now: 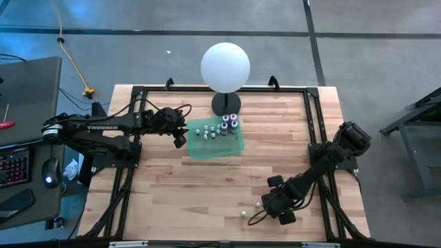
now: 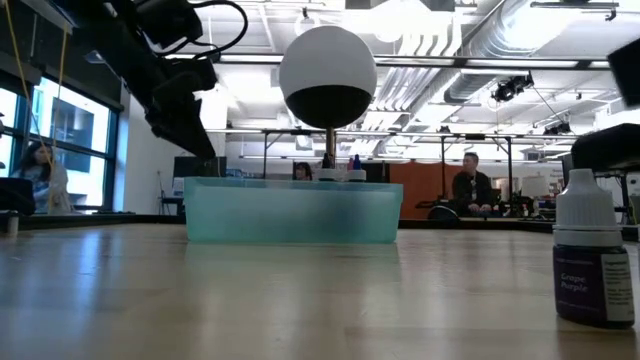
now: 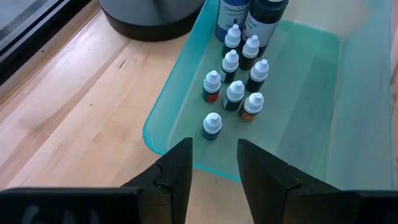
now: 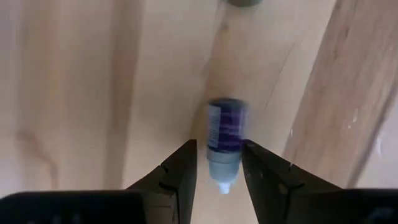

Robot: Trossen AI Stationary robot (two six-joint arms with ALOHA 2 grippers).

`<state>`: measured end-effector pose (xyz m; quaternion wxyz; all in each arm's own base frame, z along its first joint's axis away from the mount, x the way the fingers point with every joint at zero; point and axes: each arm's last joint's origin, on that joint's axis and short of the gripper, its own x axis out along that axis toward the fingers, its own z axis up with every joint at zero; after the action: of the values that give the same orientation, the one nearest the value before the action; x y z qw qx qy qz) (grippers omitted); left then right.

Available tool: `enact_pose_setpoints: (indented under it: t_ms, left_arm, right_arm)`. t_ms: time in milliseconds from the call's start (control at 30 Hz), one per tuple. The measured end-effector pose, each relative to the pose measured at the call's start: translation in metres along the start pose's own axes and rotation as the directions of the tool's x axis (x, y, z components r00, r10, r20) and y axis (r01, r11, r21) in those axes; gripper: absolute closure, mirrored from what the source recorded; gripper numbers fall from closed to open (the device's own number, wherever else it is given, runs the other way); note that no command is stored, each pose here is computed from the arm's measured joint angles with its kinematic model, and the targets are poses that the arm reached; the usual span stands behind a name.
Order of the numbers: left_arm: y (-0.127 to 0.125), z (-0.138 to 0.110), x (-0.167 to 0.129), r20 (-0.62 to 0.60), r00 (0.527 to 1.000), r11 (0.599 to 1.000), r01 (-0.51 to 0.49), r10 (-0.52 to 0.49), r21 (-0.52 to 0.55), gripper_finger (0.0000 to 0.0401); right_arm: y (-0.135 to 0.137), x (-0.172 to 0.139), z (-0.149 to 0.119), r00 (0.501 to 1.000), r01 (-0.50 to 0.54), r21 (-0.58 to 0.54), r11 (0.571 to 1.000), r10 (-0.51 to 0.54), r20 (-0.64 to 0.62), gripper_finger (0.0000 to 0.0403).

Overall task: Pick & Place food coloring
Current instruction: Put the small purple food coloring bottle into the green bin

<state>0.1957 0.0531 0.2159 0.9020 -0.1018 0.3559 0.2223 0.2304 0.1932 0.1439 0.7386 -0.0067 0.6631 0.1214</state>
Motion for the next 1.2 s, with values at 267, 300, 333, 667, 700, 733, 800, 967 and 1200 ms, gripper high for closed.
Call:
enact_pose_setpoints:
  t_ms: [267,300,333,667,700,733,800,967,1200]
  left_arm:
    - [0.0,0.0,0.0,0.003,1.0,1.0,0.001,-0.001,-0.001,0.0278]
    - [0.0,0.0,0.0,0.005,1.0,1.0,0.001,-0.001,-0.001,0.0278]
    - [0.0,0.001,0.0,0.007,1.0,1.0,0.001,-0.001,-0.001,0.0278]
    - [-0.001,0.006,0.0,0.059,0.998,1.0,0.012,-0.011,-0.01,0.0278]
    - [-0.001,0.006,0.0,0.059,0.998,1.0,0.012,-0.011,-0.01,0.0278]
    - [-0.001,0.006,0.0,0.059,0.998,1.0,0.012,-0.011,-0.01,0.0278]
    - [-0.001,0.006,0.0,0.058,0.998,1.0,0.012,-0.011,-0.009,0.0278]
    - [-0.001,0.006,0.0,0.058,0.998,1.0,0.012,-0.011,-0.009,0.0278]
    - [-0.003,0.005,0.0,0.048,0.997,0.998,0.065,-0.065,-0.006,0.0278]
  right_arm:
    - [-0.01,0.018,-0.013,0.999,0.009,0.005,1.0,-0.009,0.054,0.0284]
    - [-0.01,0.018,-0.013,0.998,0.016,0.015,1.0,-0.016,0.058,0.0285]
    - [-0.011,0.018,-0.013,0.998,0.019,0.025,0.999,-0.021,0.061,0.0288]
    - [-0.012,0.012,-0.003,0.999,-0.033,0.137,0.99,0.03,0.022,0.0346]
    - [-0.011,0.008,0.0,0.999,-0.041,0.143,0.989,0.04,0.013,0.0346]
    - [-0.01,0.004,0.002,0.999,-0.044,0.147,0.988,0.044,0.006,0.0346]
    - [-0.01,-0.006,0.009,0.999,-0.034,0.156,0.987,0.035,-0.006,0.0346]
    - [-0.015,-0.045,0.028,0.999,0.011,0.183,0.983,-0.005,-0.035,0.0325]
    - [-0.044,-0.075,0.033,0.978,0.131,0.214,0.968,-0.091,-0.186,0.0342]
